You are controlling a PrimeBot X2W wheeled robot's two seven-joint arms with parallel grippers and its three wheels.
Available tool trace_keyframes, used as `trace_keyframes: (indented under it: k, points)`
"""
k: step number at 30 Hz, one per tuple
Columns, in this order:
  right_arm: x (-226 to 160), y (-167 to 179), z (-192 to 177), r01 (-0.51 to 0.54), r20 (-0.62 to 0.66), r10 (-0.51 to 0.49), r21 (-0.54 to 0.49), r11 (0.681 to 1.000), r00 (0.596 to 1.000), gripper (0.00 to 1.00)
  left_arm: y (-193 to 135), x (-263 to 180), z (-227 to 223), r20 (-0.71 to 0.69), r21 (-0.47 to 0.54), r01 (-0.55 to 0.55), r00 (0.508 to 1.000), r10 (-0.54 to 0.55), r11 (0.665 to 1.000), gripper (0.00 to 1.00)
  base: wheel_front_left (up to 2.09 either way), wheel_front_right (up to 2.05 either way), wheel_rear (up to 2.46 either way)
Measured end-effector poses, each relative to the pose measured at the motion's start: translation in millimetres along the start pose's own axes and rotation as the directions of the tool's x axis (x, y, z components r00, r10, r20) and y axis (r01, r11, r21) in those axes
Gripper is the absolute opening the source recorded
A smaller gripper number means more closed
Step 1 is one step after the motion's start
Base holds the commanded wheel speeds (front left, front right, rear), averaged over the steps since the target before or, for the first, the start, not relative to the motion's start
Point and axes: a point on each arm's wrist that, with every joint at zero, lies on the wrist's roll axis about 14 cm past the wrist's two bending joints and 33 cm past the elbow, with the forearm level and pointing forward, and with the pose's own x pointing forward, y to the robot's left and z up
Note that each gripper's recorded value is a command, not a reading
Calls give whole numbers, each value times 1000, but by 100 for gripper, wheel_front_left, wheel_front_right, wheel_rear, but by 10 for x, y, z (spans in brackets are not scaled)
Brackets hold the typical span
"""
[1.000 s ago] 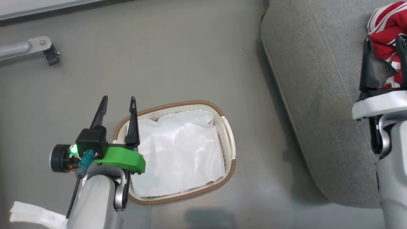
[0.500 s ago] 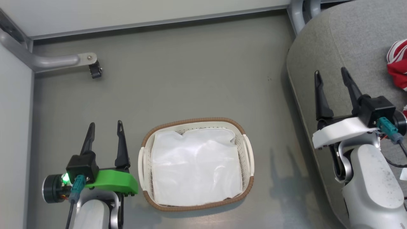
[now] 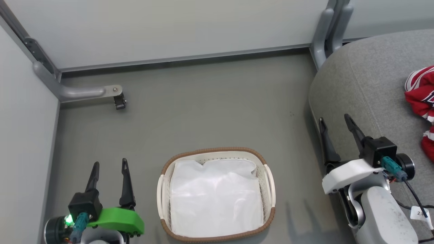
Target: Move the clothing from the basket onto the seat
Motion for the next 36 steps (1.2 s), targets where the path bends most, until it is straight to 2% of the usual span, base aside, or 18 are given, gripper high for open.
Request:
trace_keyframes:
  k: [8, 9, 15, 23, 36]
  points:
    - [-180, 55, 31, -4, 0, 4, 9, 1000, 1000, 100, 11, -206, 35, 12, -23, 1, 1000, -1, 1000, 100, 0, 0, 0]
    - [-196, 60, 7, -4, -8, 4, 11, 1000, 1000, 0, 16, -223, 11, 4, -22, -1, 1000, 1, 1000, 0, 0, 0, 0]
    - [-347, 66, -289, 13, -100, -9, 39, 999, 995, 0, 26, -273, -163, -54, -29, -10, 999, 8, 1000, 0, 0, 0, 0]
    - [-365, -30, -293, 78, -116, -58, 181, 980, 992, 0, 100, -276, -192, -86, -172, -55, 995, 41, 984, 0, 0, 0, 0]
    - [-410, -132, -275, 152, -128, -109, 395, 906, 986, 0, 184, -264, -185, -117, -387, -111, 991, 70, 915, 0, 0, 0, 0]
